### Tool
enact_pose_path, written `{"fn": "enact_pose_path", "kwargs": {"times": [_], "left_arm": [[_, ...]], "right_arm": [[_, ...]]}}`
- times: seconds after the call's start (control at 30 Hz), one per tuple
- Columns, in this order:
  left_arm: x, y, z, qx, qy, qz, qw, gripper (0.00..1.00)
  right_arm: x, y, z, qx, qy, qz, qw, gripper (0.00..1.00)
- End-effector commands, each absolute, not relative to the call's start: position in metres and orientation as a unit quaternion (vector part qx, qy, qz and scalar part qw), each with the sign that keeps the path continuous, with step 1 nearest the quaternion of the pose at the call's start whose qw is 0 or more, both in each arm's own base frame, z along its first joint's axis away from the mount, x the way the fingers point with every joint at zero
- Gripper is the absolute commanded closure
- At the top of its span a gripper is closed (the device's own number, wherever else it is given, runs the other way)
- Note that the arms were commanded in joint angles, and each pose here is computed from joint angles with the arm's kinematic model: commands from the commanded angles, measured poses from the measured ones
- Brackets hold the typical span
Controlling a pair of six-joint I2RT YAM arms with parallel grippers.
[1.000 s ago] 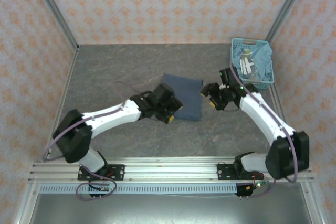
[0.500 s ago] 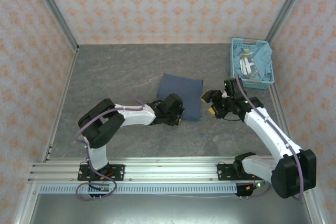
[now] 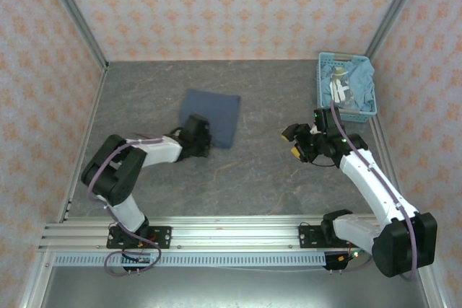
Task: Fold and stack the t-shirts
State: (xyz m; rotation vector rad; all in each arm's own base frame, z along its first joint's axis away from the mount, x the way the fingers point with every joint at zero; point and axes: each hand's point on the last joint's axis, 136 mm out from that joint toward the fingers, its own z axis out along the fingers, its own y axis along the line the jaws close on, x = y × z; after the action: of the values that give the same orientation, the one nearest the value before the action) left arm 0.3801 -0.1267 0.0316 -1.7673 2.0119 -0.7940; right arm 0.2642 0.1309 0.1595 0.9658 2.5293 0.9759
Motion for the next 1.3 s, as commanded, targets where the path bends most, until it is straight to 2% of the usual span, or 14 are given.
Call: {"fn": "enact_pose_path", "kwargs": {"times": [0.0, 0.2, 0.4, 0.5, 0.63, 0.73, 0.8, 0.87, 1.0, 1.17, 1.27], "left_arm": [[0.391, -0.070, 0.034, -0.589, 0.748, -0.241, 0.190, 1.00], [0.454, 0.019, 0.037, -0.551, 0.780, -0.213, 0.204, 1.00], [0.513, 0.070, 0.032, -0.534, 0.794, -0.199, 0.213, 1.00], [0.524, 0.085, 0.035, -0.523, 0.807, -0.177, 0.210, 1.00], [0.515, 0.106, 0.034, -0.536, 0.805, -0.147, 0.207, 1.00], [0.508, 0.118, 0.037, -0.540, 0.804, -0.138, 0.209, 0.88], [0.508, 0.119, 0.050, -0.533, 0.805, -0.138, 0.218, 0.68], [0.508, 0.118, 0.069, -0.524, 0.806, -0.145, 0.232, 0.57], [0.505, 0.106, 0.111, -0.513, 0.798, -0.181, 0.261, 0.47], [0.482, 0.088, 0.148, -0.518, 0.780, -0.223, 0.271, 0.43], [0.454, 0.076, 0.169, -0.506, 0.785, -0.219, 0.282, 0.39]], "right_arm": [[0.269, 0.131, 0.170, 0.327, 0.869, 0.344, 0.142, 0.39], [0.279, 0.134, 0.167, 0.328, 0.870, 0.343, 0.136, 0.39], [0.293, 0.138, 0.166, 0.328, 0.873, 0.338, 0.130, 0.40], [0.299, 0.140, 0.167, 0.325, 0.874, 0.337, 0.128, 0.40], [0.306, 0.142, 0.168, 0.321, 0.876, 0.337, 0.126, 0.39], [0.312, 0.145, 0.170, 0.316, 0.876, 0.342, 0.124, 0.38], [0.315, 0.147, 0.172, 0.312, 0.877, 0.343, 0.125, 0.38], [0.317, 0.148, 0.174, 0.307, 0.878, 0.345, 0.125, 0.38], [0.321, 0.151, 0.175, 0.301, 0.880, 0.347, 0.122, 0.38], [0.325, 0.157, 0.180, 0.288, 0.879, 0.358, 0.127, 0.38], [0.334, 0.167, 0.209, 0.248, 0.864, 0.400, 0.178, 0.36]]}}
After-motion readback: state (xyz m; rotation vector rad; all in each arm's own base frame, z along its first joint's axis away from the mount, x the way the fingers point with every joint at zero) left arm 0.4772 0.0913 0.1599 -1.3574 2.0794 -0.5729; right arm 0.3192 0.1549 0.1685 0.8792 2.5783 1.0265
